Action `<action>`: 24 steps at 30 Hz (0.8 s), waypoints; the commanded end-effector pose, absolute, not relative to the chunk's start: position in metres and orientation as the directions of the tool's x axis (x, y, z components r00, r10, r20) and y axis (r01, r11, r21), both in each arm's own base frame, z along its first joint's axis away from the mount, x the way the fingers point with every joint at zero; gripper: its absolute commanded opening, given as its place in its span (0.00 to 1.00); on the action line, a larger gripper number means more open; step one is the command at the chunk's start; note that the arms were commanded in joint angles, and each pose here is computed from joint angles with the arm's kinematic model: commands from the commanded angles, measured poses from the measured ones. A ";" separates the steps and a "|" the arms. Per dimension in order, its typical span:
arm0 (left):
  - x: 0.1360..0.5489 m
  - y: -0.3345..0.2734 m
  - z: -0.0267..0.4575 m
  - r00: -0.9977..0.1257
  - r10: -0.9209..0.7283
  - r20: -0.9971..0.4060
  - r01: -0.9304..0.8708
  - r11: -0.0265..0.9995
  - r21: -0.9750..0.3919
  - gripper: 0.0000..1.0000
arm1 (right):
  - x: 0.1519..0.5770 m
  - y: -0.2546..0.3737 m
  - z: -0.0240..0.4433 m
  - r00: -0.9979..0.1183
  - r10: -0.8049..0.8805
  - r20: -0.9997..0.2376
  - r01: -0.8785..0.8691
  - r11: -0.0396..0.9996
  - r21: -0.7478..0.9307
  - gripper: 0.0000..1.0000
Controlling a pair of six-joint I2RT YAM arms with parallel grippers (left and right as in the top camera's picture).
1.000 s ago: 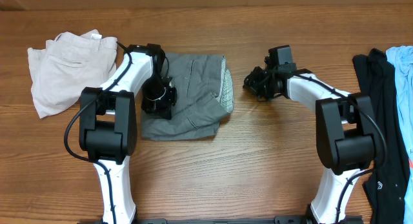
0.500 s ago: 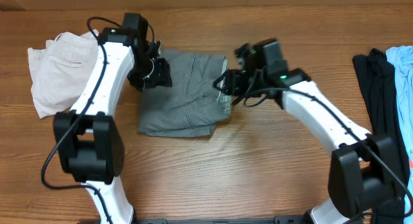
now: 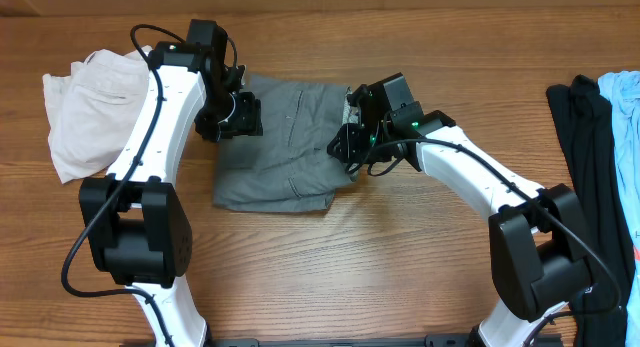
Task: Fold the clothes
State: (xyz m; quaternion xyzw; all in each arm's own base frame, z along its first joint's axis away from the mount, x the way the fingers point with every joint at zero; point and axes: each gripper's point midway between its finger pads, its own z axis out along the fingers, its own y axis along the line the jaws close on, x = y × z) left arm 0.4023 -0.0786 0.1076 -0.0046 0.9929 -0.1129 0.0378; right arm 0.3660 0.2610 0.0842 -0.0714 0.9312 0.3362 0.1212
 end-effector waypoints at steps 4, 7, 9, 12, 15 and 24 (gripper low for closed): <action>0.403 -0.077 0.110 -0.996 -0.006 -0.086 0.013 0.978 -0.210 0.65 | 0.343 0.274 0.092 -0.967 -0.125 -0.221 -0.245 0.686 0.685 0.27; 0.403 -0.077 0.110 -0.996 -0.006 -0.086 0.012 0.978 -0.210 0.65 | 0.343 0.272 0.090 -0.966 -0.132 -0.221 -0.249 0.695 0.675 0.28; 0.403 -0.077 0.110 -0.996 -0.006 -0.085 0.012 0.978 -0.210 0.65 | 0.343 0.271 0.088 -0.965 -0.134 -0.226 -0.254 0.702 0.665 0.46; 0.403 -0.077 0.110 -0.996 -0.006 -0.085 0.012 0.978 -0.210 0.65 | 0.349 0.263 0.080 -0.963 -0.120 -0.243 -0.247 0.758 0.604 0.34; 0.402 -0.077 0.110 -0.997 -0.006 -0.082 0.012 0.978 -0.210 0.64 | 0.350 0.262 0.078 -0.962 -0.119 -0.244 -0.246 0.764 0.597 0.33; 0.400 -0.076 0.110 -0.997 -0.005 -0.071 0.009 0.979 -0.206 0.64 | 0.334 0.257 0.065 -0.970 -0.130 -0.204 -0.228 0.779 0.585 0.04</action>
